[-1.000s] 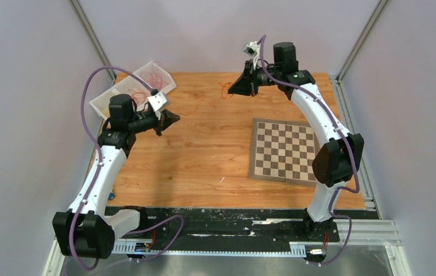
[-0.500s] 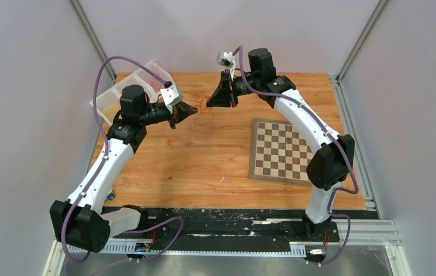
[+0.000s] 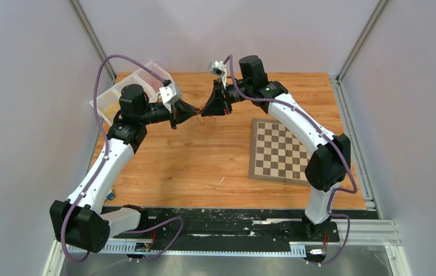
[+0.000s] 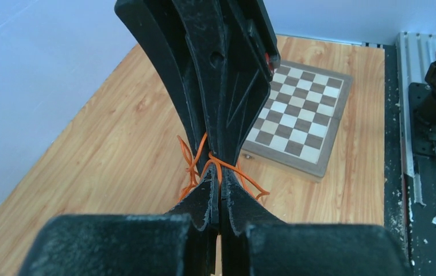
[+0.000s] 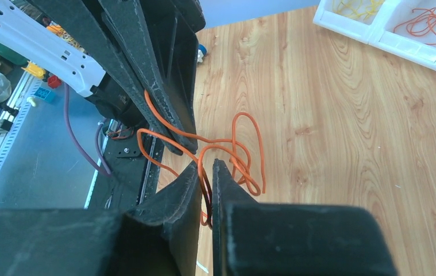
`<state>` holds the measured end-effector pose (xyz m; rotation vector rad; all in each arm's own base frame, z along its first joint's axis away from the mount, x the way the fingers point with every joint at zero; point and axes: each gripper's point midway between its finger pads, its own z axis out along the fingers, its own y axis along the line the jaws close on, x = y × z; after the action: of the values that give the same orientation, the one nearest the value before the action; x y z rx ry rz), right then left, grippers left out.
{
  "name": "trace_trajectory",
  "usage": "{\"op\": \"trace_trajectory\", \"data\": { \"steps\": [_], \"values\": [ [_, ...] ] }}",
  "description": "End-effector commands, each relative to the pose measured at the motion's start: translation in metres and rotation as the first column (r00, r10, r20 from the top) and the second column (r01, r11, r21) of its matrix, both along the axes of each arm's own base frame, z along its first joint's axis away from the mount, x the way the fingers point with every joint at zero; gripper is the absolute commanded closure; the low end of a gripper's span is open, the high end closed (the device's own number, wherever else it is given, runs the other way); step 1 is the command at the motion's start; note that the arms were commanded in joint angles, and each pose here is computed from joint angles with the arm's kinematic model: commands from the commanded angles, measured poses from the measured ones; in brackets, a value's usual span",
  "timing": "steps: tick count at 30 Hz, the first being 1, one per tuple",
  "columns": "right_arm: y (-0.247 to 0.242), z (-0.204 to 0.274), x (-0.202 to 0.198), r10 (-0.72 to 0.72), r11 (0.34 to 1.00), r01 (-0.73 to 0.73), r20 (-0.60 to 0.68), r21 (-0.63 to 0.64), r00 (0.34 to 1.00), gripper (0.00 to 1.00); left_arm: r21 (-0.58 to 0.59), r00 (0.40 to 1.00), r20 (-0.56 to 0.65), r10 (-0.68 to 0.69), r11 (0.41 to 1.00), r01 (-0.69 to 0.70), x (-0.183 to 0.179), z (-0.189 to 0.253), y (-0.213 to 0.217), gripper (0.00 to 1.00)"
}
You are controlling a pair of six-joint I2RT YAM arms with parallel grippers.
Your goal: Untangle the cables
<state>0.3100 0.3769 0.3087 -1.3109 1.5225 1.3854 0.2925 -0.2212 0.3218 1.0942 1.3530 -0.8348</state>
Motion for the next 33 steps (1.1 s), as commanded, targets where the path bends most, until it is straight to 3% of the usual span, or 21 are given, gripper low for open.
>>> {"op": "trace_trajectory", "data": {
  "steps": [1,6,10,14,19,20,21,22,23,24,26,33],
  "values": [
    [0.004,0.025,-0.005,0.024,0.998,-0.028,0.089,0.052,0.996,0.89,-0.104,0.999,0.044,-0.028,0.994,0.032,-0.005,0.048,-0.007,1.00],
    [0.006,0.024,-0.004,0.026,0.998,-0.031,0.085,0.053,0.996,0.79,-0.126,0.999,0.032,-0.010,0.992,0.014,-0.004,0.052,-0.007,1.00],
    [0.011,0.029,-0.002,0.028,0.997,-0.034,0.089,0.062,0.996,0.78,-0.138,1.000,0.003,-0.027,0.990,0.028,-0.005,0.052,-0.009,1.00],
    [0.012,0.029,0.006,-0.003,0.998,-0.003,0.111,0.059,0.994,0.84,-0.149,0.999,-0.009,-0.031,0.988,0.029,-0.007,0.055,-0.009,1.00],
    [0.009,0.021,0.015,-0.058,0.998,0.054,0.125,0.035,0.990,1.00,-0.136,0.999,0.023,-0.035,0.990,0.038,-0.015,0.063,-0.007,1.00],
    [0.008,0.021,0.017,-0.068,0.997,0.064,0.133,0.034,0.989,1.00,-0.121,0.999,0.013,-0.031,0.992,0.033,-0.017,0.060,-0.005,0.94],
    [0.007,0.023,0.020,-0.090,0.996,0.086,0.155,0.033,0.984,1.00,-0.076,0.999,0.044,-0.024,0.997,0.027,-0.023,0.057,0.000,0.59],
    [0.006,0.025,0.021,-0.099,0.995,0.095,0.166,0.034,0.981,1.00,-0.057,1.000,0.008,-0.006,0.998,0.006,-0.023,0.049,0.002,0.37],
    [0.005,0.028,0.022,-0.106,0.994,0.101,0.178,0.038,0.978,1.00,-0.045,1.000,0.020,0.003,0.999,-0.003,-0.024,0.051,0.004,0.28],
    [0.005,0.031,0.022,-0.111,0.994,0.105,0.188,0.042,0.976,1.00,-0.031,1.000,-0.014,0.019,0.999,-0.019,-0.024,0.045,0.007,0.13],
    [0.004,0.035,0.022,-0.120,0.992,0.112,0.200,0.050,0.972,1.00,-0.021,0.999,-0.037,0.031,0.999,-0.032,-0.023,0.044,0.011,0.02],
    [0.004,0.035,0.022,-0.133,0.991,0.125,0.209,0.053,0.969,1.00,-0.002,0.996,-0.014,0.087,0.996,-0.087,-0.011,0.041,0.017,0.00]
  ]
}}
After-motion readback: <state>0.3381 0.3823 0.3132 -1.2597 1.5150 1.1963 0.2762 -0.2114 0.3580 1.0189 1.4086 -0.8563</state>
